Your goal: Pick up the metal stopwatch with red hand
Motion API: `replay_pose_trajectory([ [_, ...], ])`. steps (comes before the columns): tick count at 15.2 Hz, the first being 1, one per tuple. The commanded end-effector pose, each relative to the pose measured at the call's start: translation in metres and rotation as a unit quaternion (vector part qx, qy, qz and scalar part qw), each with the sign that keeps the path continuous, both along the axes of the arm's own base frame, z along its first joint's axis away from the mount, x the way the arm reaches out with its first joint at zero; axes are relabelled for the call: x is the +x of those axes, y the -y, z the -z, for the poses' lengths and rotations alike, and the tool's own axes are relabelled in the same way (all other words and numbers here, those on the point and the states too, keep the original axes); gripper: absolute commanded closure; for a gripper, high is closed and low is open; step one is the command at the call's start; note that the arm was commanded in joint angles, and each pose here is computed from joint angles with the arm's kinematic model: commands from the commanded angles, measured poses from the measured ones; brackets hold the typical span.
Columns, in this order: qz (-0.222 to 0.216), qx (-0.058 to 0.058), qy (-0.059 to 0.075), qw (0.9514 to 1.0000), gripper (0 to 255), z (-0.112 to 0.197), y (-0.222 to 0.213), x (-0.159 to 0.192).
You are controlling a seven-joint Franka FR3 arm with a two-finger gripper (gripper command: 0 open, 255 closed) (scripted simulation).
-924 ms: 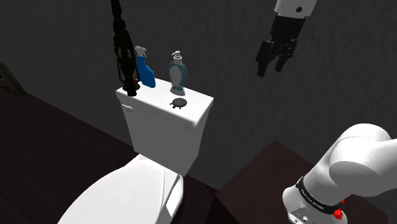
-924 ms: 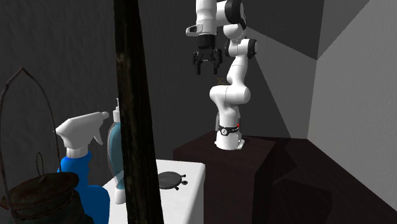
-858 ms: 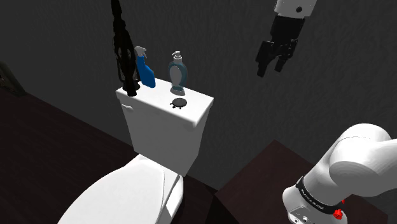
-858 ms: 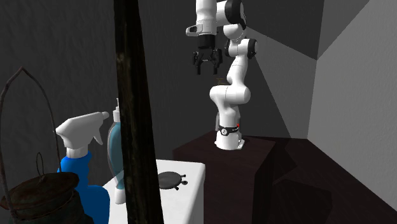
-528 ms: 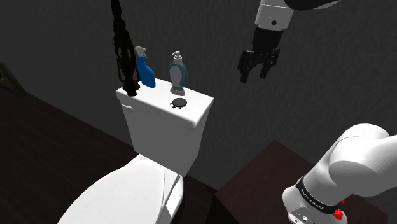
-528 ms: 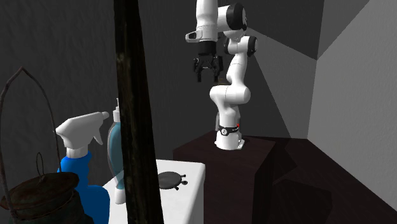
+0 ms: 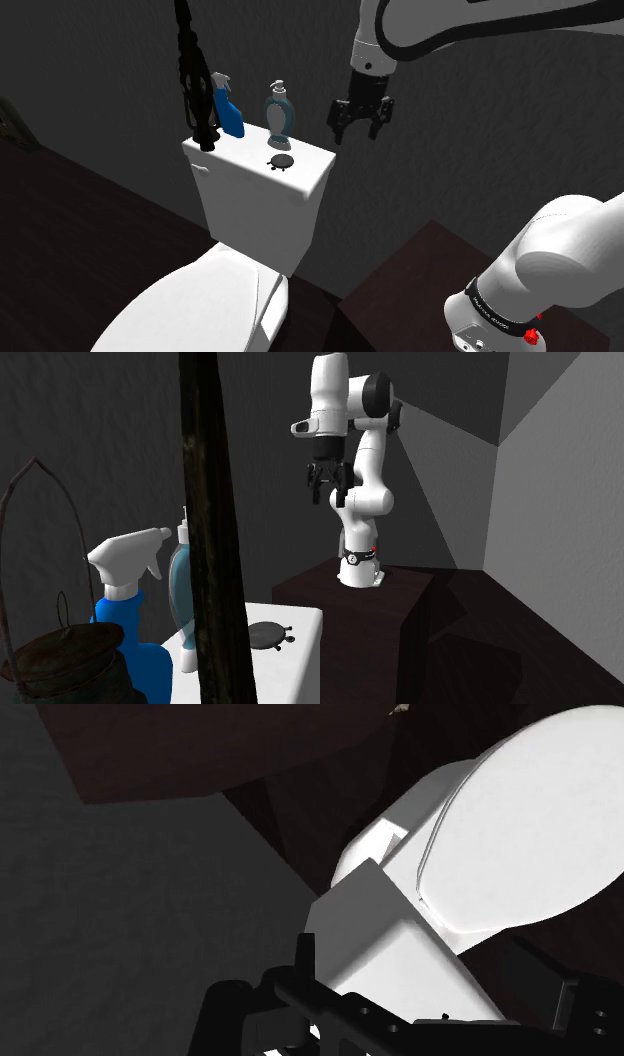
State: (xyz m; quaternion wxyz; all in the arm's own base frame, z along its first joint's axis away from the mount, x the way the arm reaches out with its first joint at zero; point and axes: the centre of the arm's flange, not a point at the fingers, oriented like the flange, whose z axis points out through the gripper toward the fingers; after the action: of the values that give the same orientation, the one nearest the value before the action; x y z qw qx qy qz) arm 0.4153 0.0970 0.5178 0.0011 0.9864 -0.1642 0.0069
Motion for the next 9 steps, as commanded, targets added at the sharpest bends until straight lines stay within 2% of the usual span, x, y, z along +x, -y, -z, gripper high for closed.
replay_pose_trajectory([
  [1, 0.019, 0.0, 0.004, 0.9998, 0, 0.017, -0.01, 0.02],
  [9, 0.09, -0.002, 0.014, 0.9958, 0, 0.077, -0.043, 0.098],
])
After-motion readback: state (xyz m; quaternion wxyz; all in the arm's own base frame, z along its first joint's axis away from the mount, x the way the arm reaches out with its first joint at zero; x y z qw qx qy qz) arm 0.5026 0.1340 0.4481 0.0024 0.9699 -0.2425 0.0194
